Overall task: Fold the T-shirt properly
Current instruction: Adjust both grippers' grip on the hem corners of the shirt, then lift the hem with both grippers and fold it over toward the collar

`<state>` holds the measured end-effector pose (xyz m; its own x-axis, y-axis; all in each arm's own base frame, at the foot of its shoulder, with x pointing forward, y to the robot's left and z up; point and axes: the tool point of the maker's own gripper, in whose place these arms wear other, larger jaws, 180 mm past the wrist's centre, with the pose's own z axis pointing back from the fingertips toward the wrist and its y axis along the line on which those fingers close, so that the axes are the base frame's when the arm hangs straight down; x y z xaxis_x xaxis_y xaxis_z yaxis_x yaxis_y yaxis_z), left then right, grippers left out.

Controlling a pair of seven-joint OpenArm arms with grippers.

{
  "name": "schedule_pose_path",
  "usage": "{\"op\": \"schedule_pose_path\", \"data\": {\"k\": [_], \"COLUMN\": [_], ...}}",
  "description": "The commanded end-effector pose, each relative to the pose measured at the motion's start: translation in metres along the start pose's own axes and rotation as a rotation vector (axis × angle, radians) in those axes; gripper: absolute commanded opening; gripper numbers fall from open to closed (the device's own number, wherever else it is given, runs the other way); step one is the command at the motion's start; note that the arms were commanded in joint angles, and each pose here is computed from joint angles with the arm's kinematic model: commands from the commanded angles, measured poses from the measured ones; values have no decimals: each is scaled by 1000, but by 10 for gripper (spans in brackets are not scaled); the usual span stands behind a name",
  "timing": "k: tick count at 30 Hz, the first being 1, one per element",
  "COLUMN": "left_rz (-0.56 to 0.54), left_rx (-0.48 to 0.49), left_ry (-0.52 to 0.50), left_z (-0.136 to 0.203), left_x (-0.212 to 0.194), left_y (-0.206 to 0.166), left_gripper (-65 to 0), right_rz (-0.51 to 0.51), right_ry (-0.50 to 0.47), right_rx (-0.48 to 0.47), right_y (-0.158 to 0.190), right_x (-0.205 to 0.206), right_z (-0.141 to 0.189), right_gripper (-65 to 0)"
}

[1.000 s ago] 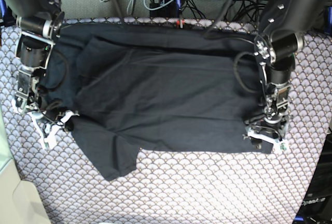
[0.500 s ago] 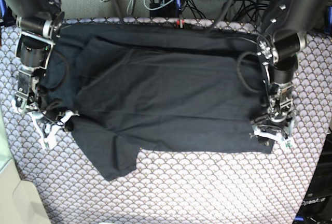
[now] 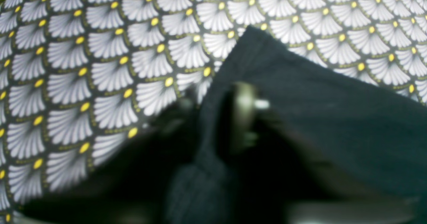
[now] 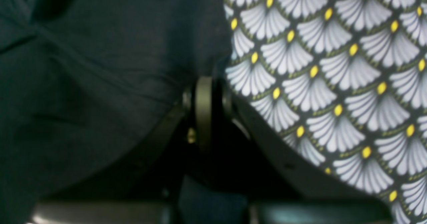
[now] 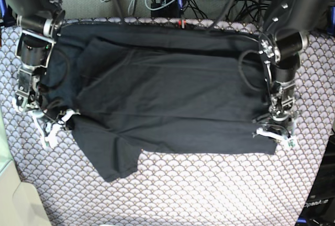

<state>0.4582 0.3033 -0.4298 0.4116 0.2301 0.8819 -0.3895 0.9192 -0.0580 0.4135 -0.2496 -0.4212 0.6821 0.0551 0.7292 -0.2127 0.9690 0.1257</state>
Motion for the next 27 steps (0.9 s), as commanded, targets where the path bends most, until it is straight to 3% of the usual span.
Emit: {"op": "schedule_pose_path", "data": {"k": [1,2,9,16,27], "left_rz": [9,4,-5,3,-44], "left_rx": [-20,-24,-29,-34,-41], "left_ry": [2,3,6,20,-132], "left_z": [-2,-2,-2,1,43], "left_x": [8,8,7,-3,29], "left_y": [-11,-13,-15,-14,-16], "left_gripper": [-602,-650,-650,-650,-650], "right_rz": [14,14,16,129,216], "right_ry": [-60,-55,-51,-122,-108], "right_rx": [-16,-16,-21,-67,-79], "right_y": [-8,-8,-11,-8,18], "right_x": [26,23,20,36,28], "right_z": [6,6,7,33,54], "right_gripper": [-629,-629,-631,-631,-631]}}
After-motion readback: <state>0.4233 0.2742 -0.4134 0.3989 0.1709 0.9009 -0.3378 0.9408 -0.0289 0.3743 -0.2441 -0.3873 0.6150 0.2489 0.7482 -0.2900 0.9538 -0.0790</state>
